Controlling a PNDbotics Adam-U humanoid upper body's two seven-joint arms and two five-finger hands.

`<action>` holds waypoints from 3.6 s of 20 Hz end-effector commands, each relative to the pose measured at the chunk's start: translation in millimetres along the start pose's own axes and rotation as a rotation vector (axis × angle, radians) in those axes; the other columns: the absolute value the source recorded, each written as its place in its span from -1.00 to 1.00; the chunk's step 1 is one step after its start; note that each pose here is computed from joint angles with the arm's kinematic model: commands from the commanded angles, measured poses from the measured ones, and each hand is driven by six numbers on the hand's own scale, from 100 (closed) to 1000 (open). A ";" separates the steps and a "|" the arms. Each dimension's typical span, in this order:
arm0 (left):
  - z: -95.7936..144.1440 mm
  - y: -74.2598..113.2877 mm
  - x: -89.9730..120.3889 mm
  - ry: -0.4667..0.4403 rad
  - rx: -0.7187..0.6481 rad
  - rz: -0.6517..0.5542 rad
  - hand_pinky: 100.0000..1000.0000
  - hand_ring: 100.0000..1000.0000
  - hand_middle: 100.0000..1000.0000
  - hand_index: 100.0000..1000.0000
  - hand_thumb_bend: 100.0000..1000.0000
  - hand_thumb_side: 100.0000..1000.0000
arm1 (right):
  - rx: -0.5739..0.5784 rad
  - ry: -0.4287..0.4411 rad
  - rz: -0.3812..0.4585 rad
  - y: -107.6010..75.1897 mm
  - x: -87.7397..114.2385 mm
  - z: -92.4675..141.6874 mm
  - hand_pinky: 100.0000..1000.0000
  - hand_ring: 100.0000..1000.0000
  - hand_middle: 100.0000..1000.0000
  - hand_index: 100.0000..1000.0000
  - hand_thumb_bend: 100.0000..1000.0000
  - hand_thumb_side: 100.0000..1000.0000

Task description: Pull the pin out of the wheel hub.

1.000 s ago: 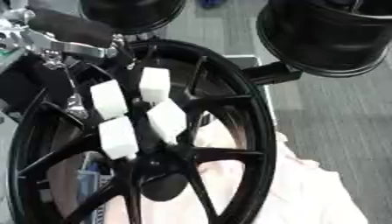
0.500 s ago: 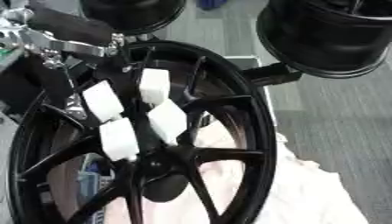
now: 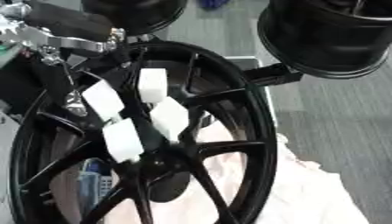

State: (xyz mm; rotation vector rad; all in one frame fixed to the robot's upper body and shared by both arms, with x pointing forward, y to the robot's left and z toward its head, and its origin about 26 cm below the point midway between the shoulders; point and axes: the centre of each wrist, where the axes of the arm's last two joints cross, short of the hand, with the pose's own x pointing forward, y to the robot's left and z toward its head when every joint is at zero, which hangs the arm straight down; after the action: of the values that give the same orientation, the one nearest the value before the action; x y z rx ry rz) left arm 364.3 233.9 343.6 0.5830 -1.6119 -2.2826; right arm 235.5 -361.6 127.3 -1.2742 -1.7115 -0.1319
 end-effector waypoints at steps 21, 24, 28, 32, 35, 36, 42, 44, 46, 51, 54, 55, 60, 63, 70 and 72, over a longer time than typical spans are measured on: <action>13.1 0.6 -10.2 0.041 -0.126 0.125 0.20 -0.09 0.18 0.47 0.35 -1.00 | -0.024 -0.022 -0.005 -5.5 4.4 -7.4 0.25 0.32 0.23 0.28 -1.00 -0.18; 11.5 -2.1 -11.7 0.031 -0.125 0.156 0.14 -0.21 0.10 0.39 0.34 -1.00 | -0.025 -0.020 -0.007 -5.3 4.4 -7.2 0.25 0.32 0.23 0.28 -1.00 -0.18; 9.5 -4.4 -12.8 0.017 -0.123 0.184 0.12 -0.30 0.07 0.31 0.30 -1.00 | -0.028 -0.018 -0.008 -5.4 4.3 -7.3 0.25 0.32 0.23 0.28 -1.00 -0.18; 6.7 -7.9 -13.7 0.002 -0.126 0.209 0.18 -0.17 0.06 0.28 0.28 -1.00 | -0.029 -0.018 -0.010 -5.3 4.5 -7.4 0.25 0.32 0.23 0.28 -1.00 -0.18; 6.1 -8.1 -14.3 -0.002 -0.123 0.220 0.08 -0.35 -0.10 0.12 0.27 -1.00 | -0.030 -0.017 -0.011 -5.2 4.5 -7.4 0.25 0.32 0.23 0.28 -1.00 -0.18; 6.1 -7.8 -14.5 -0.001 -0.121 0.221 0.04 -0.42 -0.15 0.07 0.28 -1.00 | -0.030 -0.017 -0.012 -5.2 4.5 -7.4 0.25 0.32 0.23 0.28 -1.00 -0.18; 7.3 -7.3 -15.5 0.023 -0.100 0.202 -0.11 -0.62 -0.31 -0.09 0.26 -1.00 | -0.035 -0.016 -0.014 -5.4 4.3 -7.5 0.24 0.32 0.23 0.28 -1.00 -0.18; 7.3 -6.8 -15.0 0.032 -0.080 0.187 -0.17 -0.70 -0.39 -0.14 0.26 -1.00 | -0.035 -0.017 -0.014 -5.4 4.3 -7.5 0.24 0.32 0.23 0.28 -1.00 -0.18; 7.5 -6.9 -15.0 0.039 -0.056 0.178 -0.22 -0.77 -0.46 -0.19 0.26 -1.00 | -0.036 -0.017 -0.014 -5.6 4.2 -7.5 0.24 0.32 0.23 0.28 -1.00 -0.18; 10.6 -2.4 -13.5 0.061 0.040 0.158 -0.27 -0.90 -0.59 -0.28 0.28 -1.00 | -0.037 -0.018 -0.015 -5.8 4.0 -7.6 0.24 0.32 0.23 0.28 -1.00 -0.18; 13.6 1.6 -13.5 0.085 0.093 0.146 -0.30 -0.95 -0.63 -0.30 0.30 -1.00 | -0.039 -0.018 -0.015 -6.1 3.8 -7.6 0.24 0.32 0.23 0.28 -1.00 -0.18; 14.5 2.7 -13.5 0.092 0.108 0.142 -0.30 -0.95 -0.64 -0.30 0.30 -1.00 | -0.040 -0.017 -0.015 -6.1 3.7 -7.6 0.24 0.32 0.23 0.28 -1.00 -0.18; 22.6 11.2 -13.7 0.107 0.169 0.136 -0.32 -1.00 -0.75 -0.38 0.33 -1.00 | -0.043 -0.017 -0.012 -6.4 3.3 -7.5 0.24 0.32 0.23 0.28 -1.00 -0.18; 29.8 17.3 -11.2 0.110 0.199 0.129 -0.28 -1.00 -0.68 -0.33 0.34 -1.00 | -0.045 -0.017 -0.012 -6.5 3.2 -7.4 0.24 0.32 0.23 0.28 -1.00 -0.18; 41.4 20.5 -9.7 0.111 0.076 0.182 0.53 0.33 0.34 0.55 0.37 -1.00 | -0.046 -0.018 -0.008 -6.9 2.6 -7.2 0.24 0.32 0.23 0.28 -1.00 -0.18; 44.0 22.9 -10.5 0.118 0.056 0.196 0.52 0.32 0.33 0.59 0.36 -1.00 | -0.047 -0.017 -0.008 -7.0 2.5 -7.1 0.24 0.32 0.23 0.28 -1.00 -0.18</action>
State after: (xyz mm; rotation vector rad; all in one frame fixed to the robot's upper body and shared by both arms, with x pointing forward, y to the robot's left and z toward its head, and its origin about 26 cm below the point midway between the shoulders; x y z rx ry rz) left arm 359.4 259.0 364.0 0.4880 -1.6207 -2.0307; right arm 235.4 -364.0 128.8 -1.2808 -1.7191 -0.1682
